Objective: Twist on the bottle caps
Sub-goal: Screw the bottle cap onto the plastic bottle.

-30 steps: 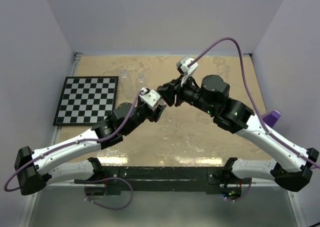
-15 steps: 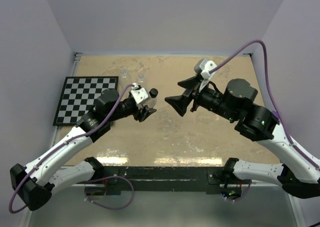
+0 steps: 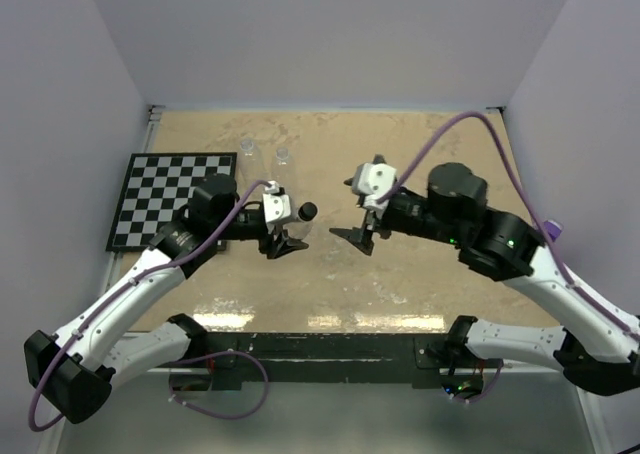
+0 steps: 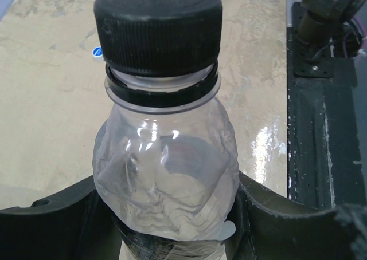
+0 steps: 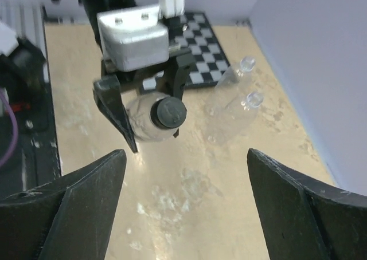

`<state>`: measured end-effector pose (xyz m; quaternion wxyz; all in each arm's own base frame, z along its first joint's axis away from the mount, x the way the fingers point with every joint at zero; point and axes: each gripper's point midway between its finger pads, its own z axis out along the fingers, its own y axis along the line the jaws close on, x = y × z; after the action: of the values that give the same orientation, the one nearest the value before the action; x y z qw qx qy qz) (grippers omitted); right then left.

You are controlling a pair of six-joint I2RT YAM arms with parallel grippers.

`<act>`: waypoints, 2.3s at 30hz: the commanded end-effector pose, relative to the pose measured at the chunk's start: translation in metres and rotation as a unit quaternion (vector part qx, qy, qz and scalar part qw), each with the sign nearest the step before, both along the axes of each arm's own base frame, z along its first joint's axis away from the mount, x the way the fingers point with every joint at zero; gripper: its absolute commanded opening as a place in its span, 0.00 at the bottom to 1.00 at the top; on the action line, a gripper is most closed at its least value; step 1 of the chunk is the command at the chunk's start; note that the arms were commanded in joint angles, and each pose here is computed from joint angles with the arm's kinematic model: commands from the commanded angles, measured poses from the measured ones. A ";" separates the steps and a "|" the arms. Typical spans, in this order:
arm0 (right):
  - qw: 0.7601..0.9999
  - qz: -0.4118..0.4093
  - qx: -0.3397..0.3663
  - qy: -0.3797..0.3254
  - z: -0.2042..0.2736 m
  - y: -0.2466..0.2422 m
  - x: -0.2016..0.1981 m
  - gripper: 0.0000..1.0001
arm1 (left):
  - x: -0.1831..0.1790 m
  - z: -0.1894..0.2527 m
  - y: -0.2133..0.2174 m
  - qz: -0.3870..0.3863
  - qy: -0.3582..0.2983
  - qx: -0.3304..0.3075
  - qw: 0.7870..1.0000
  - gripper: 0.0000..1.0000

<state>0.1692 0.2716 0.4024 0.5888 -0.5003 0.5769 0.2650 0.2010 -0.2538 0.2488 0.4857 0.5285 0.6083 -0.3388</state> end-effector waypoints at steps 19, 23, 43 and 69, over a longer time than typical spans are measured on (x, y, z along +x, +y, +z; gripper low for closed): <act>0.979 0.168 -0.105 -0.044 -0.027 0.047 -0.016 0.59 | -0.022 -0.004 -0.003 -0.075 -0.021 -0.007 0.997 0.00; 0.978 0.174 -0.112 -0.039 -0.030 0.052 -0.015 0.57 | -0.024 -0.002 -0.003 -0.081 -0.023 -0.007 0.996 0.00; 0.974 0.184 -0.131 -0.020 -0.042 0.061 -0.016 0.52 | -0.033 0.000 -0.007 -0.100 -0.036 0.000 0.994 0.00; 0.985 0.065 -0.141 0.074 -0.056 0.057 0.009 0.00 | -0.017 0.027 -0.006 0.018 -0.104 0.021 0.994 0.00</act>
<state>0.1622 0.3272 0.3364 0.4378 -0.6497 0.5620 0.2653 0.1747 -0.2557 0.2309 0.4676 0.5843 0.5876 -0.3076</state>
